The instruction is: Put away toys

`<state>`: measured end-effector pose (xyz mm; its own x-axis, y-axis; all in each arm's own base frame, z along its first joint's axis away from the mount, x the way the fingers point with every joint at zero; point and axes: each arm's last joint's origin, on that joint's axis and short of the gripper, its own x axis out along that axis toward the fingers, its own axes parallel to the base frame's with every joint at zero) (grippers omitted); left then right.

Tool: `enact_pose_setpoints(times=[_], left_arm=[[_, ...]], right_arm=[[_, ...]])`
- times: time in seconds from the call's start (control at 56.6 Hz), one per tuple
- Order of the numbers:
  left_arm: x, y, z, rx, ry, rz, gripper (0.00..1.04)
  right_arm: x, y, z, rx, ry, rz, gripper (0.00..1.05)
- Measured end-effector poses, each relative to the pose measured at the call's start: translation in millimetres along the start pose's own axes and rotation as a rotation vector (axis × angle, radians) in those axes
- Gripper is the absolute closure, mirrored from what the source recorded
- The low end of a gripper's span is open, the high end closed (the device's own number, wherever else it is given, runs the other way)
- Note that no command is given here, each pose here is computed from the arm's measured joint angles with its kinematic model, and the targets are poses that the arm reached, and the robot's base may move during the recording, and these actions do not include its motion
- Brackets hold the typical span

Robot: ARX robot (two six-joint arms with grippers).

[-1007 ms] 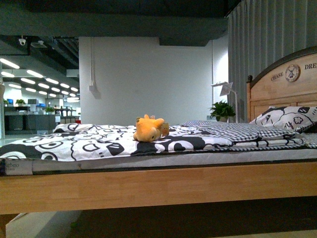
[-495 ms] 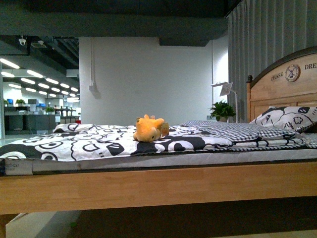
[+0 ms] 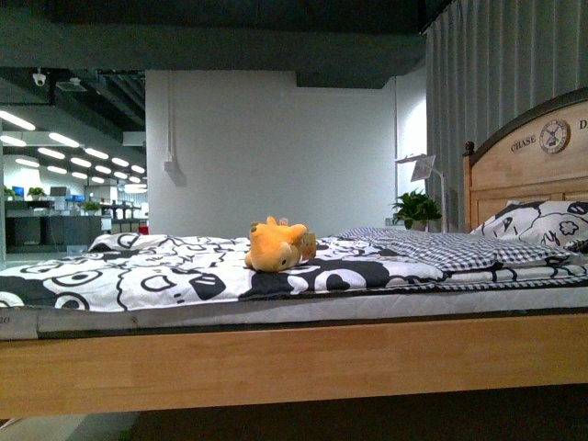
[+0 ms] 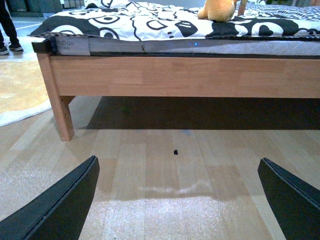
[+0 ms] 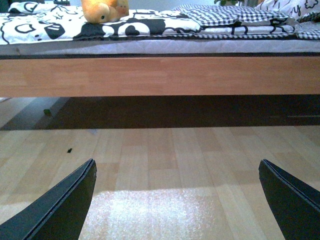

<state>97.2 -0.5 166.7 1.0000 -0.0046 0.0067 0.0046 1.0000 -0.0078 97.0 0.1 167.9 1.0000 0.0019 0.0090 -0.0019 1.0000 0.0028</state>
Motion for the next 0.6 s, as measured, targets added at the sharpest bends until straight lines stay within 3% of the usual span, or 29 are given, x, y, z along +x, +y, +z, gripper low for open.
enact_pose_setpoints(times=[0.601], left_arm=[[0.0, 0.0, 0.1, 0.000, -0.001, 0.000, 0.06]], right_arm=[[0.0, 0.0, 0.0, 0.000, 0.000, 0.000, 0.07]])
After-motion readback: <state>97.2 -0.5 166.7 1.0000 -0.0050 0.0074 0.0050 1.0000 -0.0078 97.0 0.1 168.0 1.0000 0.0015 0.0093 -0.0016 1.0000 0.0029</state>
